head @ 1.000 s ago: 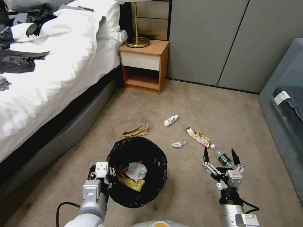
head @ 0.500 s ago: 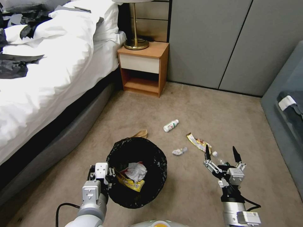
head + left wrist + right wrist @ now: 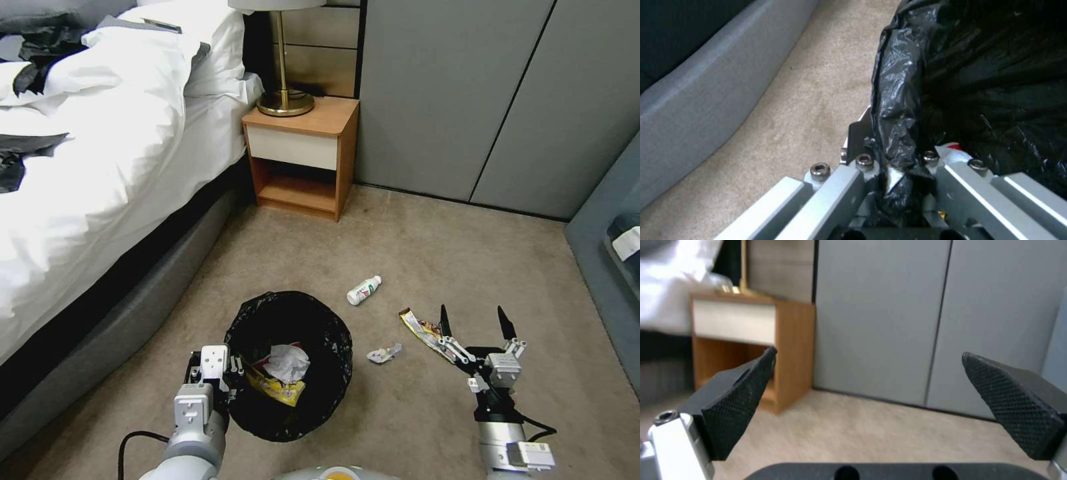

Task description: Pick up the trash bin, then pick up the garbage from the floor and place it into the trash bin.

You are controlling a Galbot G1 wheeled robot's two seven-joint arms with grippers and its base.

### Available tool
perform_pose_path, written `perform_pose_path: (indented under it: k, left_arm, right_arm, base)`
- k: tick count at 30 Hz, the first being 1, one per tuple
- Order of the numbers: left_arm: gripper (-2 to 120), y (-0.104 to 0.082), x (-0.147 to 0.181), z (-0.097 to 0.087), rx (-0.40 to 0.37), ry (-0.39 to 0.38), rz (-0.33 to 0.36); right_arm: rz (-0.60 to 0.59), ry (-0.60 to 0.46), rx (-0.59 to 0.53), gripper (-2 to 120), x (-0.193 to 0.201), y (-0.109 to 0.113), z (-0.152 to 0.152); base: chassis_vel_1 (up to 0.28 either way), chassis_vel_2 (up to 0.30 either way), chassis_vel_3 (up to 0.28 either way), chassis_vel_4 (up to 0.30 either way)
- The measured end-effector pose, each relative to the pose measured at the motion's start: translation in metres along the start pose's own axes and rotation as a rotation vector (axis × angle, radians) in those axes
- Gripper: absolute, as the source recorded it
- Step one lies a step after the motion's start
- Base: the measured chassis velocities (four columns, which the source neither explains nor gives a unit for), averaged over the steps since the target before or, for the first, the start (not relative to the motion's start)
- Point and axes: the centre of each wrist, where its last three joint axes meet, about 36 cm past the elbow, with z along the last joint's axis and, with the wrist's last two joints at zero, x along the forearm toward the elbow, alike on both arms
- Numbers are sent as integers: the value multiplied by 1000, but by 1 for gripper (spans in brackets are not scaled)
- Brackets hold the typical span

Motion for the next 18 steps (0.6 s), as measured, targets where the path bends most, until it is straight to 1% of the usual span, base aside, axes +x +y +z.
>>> perform_pose_path:
  k: [1,2,3,4,5,7,8,9,10,11,13,14,15,17,18]
  left_arm:
    - [0,0,0,0,0,0,0]
    - [0,0,0,0,0,0,0]
    - [0,0,0,0,0,0,0]
    - [0,0,0,0,-1,0,-1]
    - [0,0,0,0,-1,0,-1]
    - [0,0,0,0,-1,-1,-1]
    - [0,0,0,0,-1,-1,-1]
    - [0,0,0,0,-1,-1,-1]
    - [0,0,0,1,-1,-1,-1]
    - [0,0,0,1,-1,-1,-1]
    - [0,1,0,1,-1,0,-1]
    - [0,1,0,1,-1,0,-1]
    - [0,1,0,1,-2,0,-1]
    - [0,1,0,2,-3,1,0]
    - [0,1,0,2,-3,1,0]
  right_arm:
    - [0,0,0,100,0,0,0]
    - [-7,29,32,100,-1,-12,5]
    - [-8,36,36,100,-1,-14,6]
    - [-18,111,63,100,-3,-32,14]
    - [-18,111,63,100,-3,-32,14]
    - [-48,197,74,100,-3,-52,22]
    - [-72,260,74,100,-2,-64,26]
    - [-72,260,74,100,-2,-64,26]
    - [-96,321,70,100,0,-72,29]
    - [-110,349,68,100,1,-77,31]
    - [-173,447,76,100,2,-99,50]
    - [-173,447,76,100,2,-99,50]
    - [-184,465,78,100,2,-104,56]
    - [-237,531,89,100,0,-127,80]
    - [-237,531,89,100,0,-127,80]
  base:
    - [55,-23,-25,44]
    - [0,0,0,0]
    - [0,0,0,0]
    - [0,0,0,0]
    - [0,0,0,0]
    - [0,0,0,0]
    - [0,0,0,0]
    - [0,0,0,0]
    - [0,0,0,0]
    - [0,0,0,0]
    - [0,0,0,0]
    - [0,0,0,0]
    - [0,0,0,0]
    - [0,0,0,0]
    - [0,0,0,0]
